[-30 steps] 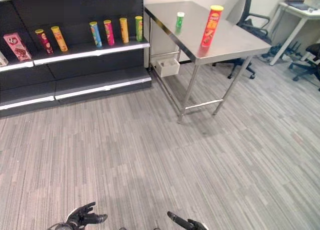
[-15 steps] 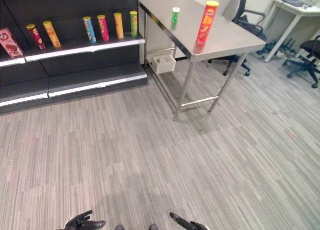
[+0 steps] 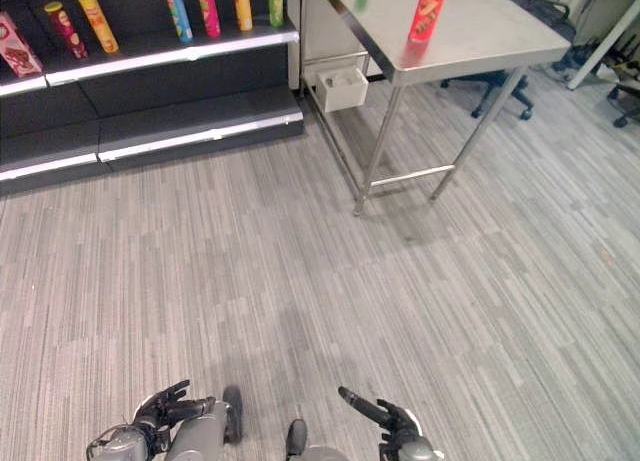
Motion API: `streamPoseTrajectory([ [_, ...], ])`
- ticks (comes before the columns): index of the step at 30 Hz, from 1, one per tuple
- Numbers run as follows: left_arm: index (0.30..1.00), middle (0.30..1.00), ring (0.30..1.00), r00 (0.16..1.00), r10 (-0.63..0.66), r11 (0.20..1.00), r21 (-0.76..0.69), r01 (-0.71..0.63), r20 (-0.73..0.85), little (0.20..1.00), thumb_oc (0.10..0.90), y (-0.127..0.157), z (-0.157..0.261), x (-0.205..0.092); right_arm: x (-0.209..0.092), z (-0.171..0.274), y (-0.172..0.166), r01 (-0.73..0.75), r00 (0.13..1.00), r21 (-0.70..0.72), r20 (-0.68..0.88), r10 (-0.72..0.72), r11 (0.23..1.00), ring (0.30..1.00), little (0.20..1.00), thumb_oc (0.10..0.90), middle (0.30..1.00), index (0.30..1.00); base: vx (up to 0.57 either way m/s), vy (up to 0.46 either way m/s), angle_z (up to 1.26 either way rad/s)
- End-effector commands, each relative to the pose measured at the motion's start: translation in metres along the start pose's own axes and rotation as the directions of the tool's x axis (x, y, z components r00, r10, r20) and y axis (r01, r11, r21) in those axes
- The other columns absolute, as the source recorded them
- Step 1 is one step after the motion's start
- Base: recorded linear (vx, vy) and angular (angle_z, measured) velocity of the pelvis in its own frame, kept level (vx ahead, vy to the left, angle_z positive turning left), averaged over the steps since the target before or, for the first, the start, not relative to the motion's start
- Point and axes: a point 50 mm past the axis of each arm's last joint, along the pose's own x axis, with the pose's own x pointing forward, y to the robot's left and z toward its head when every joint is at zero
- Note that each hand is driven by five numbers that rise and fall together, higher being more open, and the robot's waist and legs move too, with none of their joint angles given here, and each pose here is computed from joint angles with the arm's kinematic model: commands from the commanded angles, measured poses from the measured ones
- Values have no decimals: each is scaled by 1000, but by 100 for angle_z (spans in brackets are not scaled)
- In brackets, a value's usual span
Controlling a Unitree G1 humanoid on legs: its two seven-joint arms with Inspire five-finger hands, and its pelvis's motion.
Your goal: Put the goods on the table back onto the shelves and tidy them up.
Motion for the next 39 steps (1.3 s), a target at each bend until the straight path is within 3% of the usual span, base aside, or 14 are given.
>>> streamPoseTrajectory([
  [1,900,900,900,998,48,997,62,-51,49,900,800,19,7,-3,-4,14,-24,47,994,-5,99,-46,999,900,900,800,900,900,412,109,-26],
  [7,900,900,900,993,118,993,29,-117,-23,900,800,33,-17,-9,-4,3,-7,-3,998,-18,68,4,1000,900,900,800,900,900,444,183,-73],
  [16,900,900,900,988,119,988,87,-128,99,900,800,33,23,-3,-2,11,-9,12,997,-28,78,-9,1000,900,900,800,900,900,284,164,-7],
  [23,900,900,900,977,108,987,95,-127,182,900,800,28,49,0,-2,-4,-13,38,999,24,4,-38,999,900,900,800,900,900,374,-166,13],
  [29,900,900,900,981,51,992,103,-72,189,900,800,17,42,-3,-7,-26,-24,43,997,-2,-63,-43,999,900,900,800,900,900,319,-210,49],
  [39,900,900,900,987,0,998,54,-9,162,900,800,-2,32,-3,-5,-8,-34,85,996,-9,-8,-85,996,900,900,800,900,900,213,-212,8],
])
